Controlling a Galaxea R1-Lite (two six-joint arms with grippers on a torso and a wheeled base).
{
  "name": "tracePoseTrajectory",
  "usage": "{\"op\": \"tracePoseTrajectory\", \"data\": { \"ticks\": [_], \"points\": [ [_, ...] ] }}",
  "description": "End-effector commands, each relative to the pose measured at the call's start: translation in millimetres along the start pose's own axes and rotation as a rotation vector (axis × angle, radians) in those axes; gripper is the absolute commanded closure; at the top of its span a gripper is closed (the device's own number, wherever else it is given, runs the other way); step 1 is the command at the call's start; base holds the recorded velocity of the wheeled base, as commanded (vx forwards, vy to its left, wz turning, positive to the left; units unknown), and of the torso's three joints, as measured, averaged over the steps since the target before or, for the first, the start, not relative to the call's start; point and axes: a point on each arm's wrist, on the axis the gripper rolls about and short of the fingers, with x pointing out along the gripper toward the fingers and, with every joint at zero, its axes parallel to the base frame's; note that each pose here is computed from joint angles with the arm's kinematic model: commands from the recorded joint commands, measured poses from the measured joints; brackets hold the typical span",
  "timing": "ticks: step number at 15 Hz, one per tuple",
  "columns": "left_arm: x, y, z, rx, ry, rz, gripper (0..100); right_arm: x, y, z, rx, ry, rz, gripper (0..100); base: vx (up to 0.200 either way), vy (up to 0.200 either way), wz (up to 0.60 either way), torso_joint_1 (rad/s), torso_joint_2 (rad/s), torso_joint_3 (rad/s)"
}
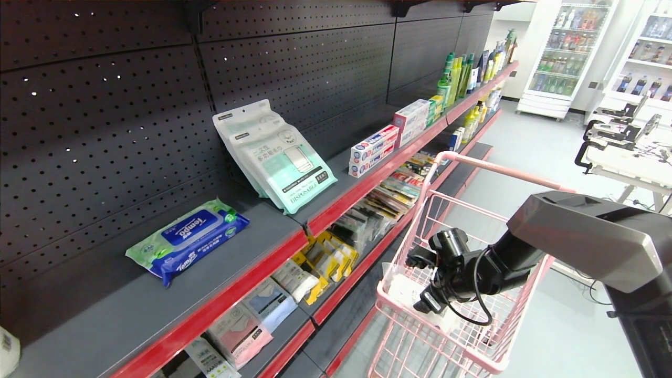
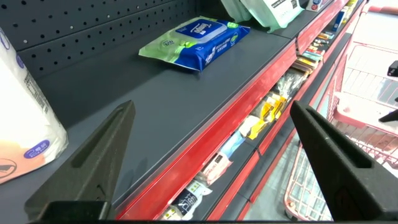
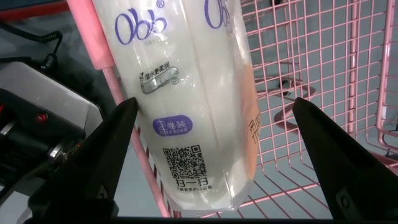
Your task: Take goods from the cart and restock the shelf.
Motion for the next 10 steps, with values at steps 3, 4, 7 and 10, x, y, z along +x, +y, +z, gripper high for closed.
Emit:
{"op": "tracePoseTrajectory", "data": {
  "ticks": [3, 4, 7, 10],
  "points": [
    [0.1, 0.0, 0.0, 0.000, 0.001, 0.000, 0, 0.0, 0.2, 0.3, -0.001, -0.001, 0.000, 0, 0.000, 0.000, 0.00, 0.000, 0.00, 0.000],
    [0.1, 0.0, 0.0, 0.000, 0.001, 0.000, 0, 0.0, 0.2, 0.3, -0.001, -0.001, 0.000, 0, 0.000, 0.000, 0.00, 0.000, 0.00, 0.000],
    [0.1, 0.0, 0.0, 0.000, 0.001, 0.000, 0, 0.0, 0.4, -0.1, -0.001, 0.000, 0.001, 0, 0.000, 0.000, 0.00, -0.045, 0.10, 0.050],
    [0.1, 0.0, 0.0, 0.000, 0.001, 0.000, 0, -0.5, 0.2, 0.2, -0.001, -0.001, 0.000, 0, 0.000, 0.000, 0.00, -0.146, 0.32, 0.172]
  ]
}}
